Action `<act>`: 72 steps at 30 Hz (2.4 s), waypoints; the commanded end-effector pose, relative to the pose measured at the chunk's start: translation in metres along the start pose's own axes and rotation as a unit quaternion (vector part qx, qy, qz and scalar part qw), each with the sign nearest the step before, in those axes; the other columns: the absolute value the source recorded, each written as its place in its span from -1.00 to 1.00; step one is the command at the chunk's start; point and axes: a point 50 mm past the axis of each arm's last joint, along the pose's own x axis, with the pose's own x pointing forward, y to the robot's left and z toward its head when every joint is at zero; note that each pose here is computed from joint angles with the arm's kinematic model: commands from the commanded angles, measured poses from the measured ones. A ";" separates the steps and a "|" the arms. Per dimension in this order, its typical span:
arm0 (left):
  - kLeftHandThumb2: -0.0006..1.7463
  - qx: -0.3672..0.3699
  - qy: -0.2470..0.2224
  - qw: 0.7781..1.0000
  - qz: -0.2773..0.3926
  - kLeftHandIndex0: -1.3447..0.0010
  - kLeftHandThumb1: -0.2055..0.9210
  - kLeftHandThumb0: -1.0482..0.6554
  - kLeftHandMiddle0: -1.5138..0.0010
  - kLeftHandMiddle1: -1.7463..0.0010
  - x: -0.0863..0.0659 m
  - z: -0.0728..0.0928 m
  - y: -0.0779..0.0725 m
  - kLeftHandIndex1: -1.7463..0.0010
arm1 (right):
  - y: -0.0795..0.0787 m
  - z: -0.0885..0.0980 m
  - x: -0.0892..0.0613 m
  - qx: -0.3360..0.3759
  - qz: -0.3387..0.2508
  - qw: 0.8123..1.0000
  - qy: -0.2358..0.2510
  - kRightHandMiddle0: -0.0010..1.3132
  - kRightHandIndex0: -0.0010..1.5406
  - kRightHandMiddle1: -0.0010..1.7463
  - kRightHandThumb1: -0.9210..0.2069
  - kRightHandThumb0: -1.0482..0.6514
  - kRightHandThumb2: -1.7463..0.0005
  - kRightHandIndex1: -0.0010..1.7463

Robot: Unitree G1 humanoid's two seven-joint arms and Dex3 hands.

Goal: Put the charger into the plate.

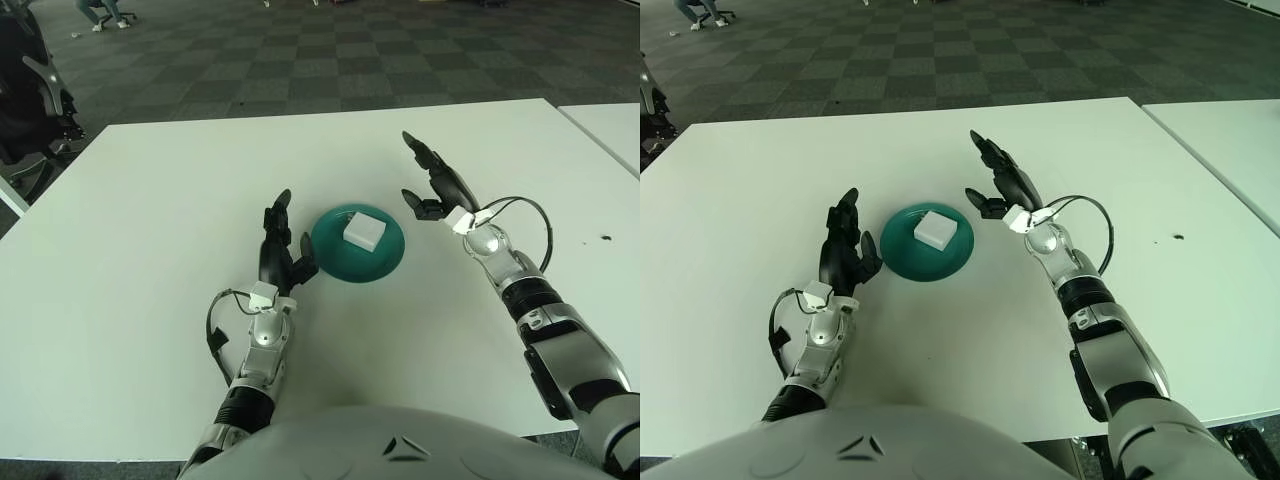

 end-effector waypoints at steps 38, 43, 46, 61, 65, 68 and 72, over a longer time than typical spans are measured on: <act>0.19 -0.031 0.114 0.993 0.032 1.00 1.00 -0.77 0.82 1.00 -0.037 -0.021 0.031 0.55 | 0.050 -0.044 -0.046 0.252 -0.079 0.945 0.193 -1.00 -0.74 -0.29 -1.00 -0.85 -0.15 -0.98; 0.19 -0.026 0.113 0.993 0.034 1.00 1.00 -0.77 0.84 1.00 -0.037 -0.021 0.032 0.56 | 0.054 -0.047 -0.052 0.265 -0.087 0.938 0.206 -1.00 -0.74 -0.30 -1.00 -0.86 -0.14 -0.99; 0.20 -0.025 0.113 0.993 0.034 1.00 1.00 -0.76 0.85 1.00 -0.037 -0.021 0.033 0.57 | 0.057 -0.047 -0.055 0.268 -0.089 0.936 0.209 -1.00 -0.76 -0.36 -1.00 -0.86 -0.14 -0.99; 0.23 -0.028 0.113 0.993 0.029 1.00 1.00 -0.76 0.90 1.00 -0.034 -0.024 0.032 0.59 | 0.069 -0.051 -0.090 0.272 -0.101 0.927 0.238 -1.00 -0.99 -0.72 -1.00 -0.90 -0.17 -1.00; 0.24 -0.028 0.110 0.993 0.029 1.00 1.00 -0.77 0.90 1.00 -0.035 -0.024 0.032 0.59 | 0.071 -0.055 -0.099 0.273 -0.097 0.923 0.254 -1.00 -1.00 -0.77 -1.00 -0.90 -0.19 -1.00; 0.24 -0.027 0.107 0.993 0.029 1.00 1.00 -0.77 0.90 1.00 -0.035 -0.024 0.031 0.60 | 0.071 -0.056 -0.101 0.272 -0.096 0.922 0.258 -1.00 -1.00 -0.80 -1.00 -0.90 -0.20 -1.00; 0.25 -0.023 0.103 0.994 0.030 1.00 1.00 -0.78 0.90 1.00 -0.036 -0.022 0.031 0.62 | 0.069 -0.057 -0.105 0.271 -0.093 0.921 0.262 -1.00 -1.00 -0.81 -1.00 -0.88 -0.21 -1.00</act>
